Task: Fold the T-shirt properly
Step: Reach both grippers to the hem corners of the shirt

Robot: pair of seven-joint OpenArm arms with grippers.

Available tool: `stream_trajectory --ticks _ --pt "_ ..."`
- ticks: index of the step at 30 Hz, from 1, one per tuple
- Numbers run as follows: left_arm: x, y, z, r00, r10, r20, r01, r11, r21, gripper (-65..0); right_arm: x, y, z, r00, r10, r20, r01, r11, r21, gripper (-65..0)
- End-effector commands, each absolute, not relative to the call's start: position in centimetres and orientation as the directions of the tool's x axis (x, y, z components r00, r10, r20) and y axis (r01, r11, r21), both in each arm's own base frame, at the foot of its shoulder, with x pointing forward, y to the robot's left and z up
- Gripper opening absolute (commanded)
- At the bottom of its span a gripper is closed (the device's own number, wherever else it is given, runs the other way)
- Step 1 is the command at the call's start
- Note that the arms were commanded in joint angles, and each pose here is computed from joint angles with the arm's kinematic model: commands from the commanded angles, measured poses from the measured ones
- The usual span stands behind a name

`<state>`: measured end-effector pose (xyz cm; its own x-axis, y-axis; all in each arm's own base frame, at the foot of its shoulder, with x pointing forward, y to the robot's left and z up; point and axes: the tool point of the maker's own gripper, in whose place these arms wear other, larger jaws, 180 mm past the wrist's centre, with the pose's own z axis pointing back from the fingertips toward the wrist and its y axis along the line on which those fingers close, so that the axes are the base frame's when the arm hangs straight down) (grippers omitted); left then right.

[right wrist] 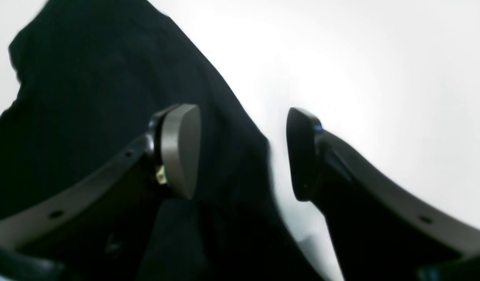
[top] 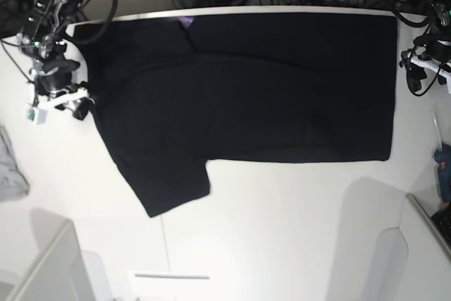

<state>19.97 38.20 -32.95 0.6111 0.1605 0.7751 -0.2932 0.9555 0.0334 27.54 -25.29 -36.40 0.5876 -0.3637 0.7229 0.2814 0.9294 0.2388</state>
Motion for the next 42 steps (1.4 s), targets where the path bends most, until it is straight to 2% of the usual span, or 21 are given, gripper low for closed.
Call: stream_trajectory --ticks 1,6,14,16,19,22,26,29,31,37,39,42 --pt "21.2 38.5 -31.2 0.578 0.118 0.808 -0.269 0.962 0.052 -18.9 28.8 -25.5 -35.2 0.56 -0.338 0.756 0.261 0.939 0.226 -32.3" --pt "24.0 37.4 -30.9 0.58 0.066 0.812 -0.193 0.98 0.058 -18.9 32.0 -24.7 -35.2 0.588 -0.307 0.748 0.23 0.95 0.209 -31.8" --pt "27.1 37.7 -32.7 0.61 0.084 0.788 -0.158 0.987 0.017 -19.1 36.3 -24.3 -35.3 0.598 -0.357 0.718 0.231 0.934 0.273 -31.7" --pt "27.9 37.5 -33.0 0.616 0.085 0.783 -0.146 0.989 0.009 -22.1 37.3 -24.2 -35.6 0.602 -0.374 0.706 0.236 0.928 0.29 -31.7" --pt "29.3 37.6 -33.1 0.622 0.078 0.779 -0.129 0.992 0.004 -30.9 38.9 -24.8 -36.0 0.611 -0.391 0.688 0.246 0.92 0.305 -31.5" --pt "30.6 37.6 -33.4 0.633 0.072 0.771 -0.111 0.994 -0.002 -34.7 40.4 -24.3 -36.6 0.63 -0.405 0.662 0.245 0.913 0.326 -31.5" --pt "32.3 37.4 -34.0 0.641 0.09 0.762 -0.103 0.994 -0.031 -34.1 42.5 -24.8 -36.9 0.627 -0.412 0.661 0.247 0.91 0.333 -31.1" --pt "33.5 37.6 -34.0 0.642 0.102 0.76 -0.107 0.993 -0.043 -34.1 44.2 -24.0 -37.3 0.633 -0.407 0.659 0.232 0.911 0.34 -27.0" --pt "34.0 37.8 -34.4 0.663 0.073 0.745 -0.1 0.995 -0.009 -34.1 44.8 -24.5 -37.7 0.633 -0.41 0.656 0.241 0.911 0.336 -25.1" --pt "35.4 39.1 -33.6 0.694 -0.033 0.719 -0.096 0.986 0.138 -33.9 46.7 -24.4 -38.9 0.637 -0.416 0.649 0.248 0.908 0.338 -24.5" --pt "35.7 39.1 -33.5 0.69 -0.028 0.723 -0.1 0.986 0.133 -30.1 47.1 -24.1 -39.5 0.647 -0.414 0.64 0.248 0.908 0.337 -24.3" --pt "36.4 39.3 -33.4 0.687 -0.012 0.727 -0.11 0.987 0.12 -20.4 48.0 -22.7 -39.8 0.662 -0.381 0.646 0.189 0.918 0.349 -24.3"
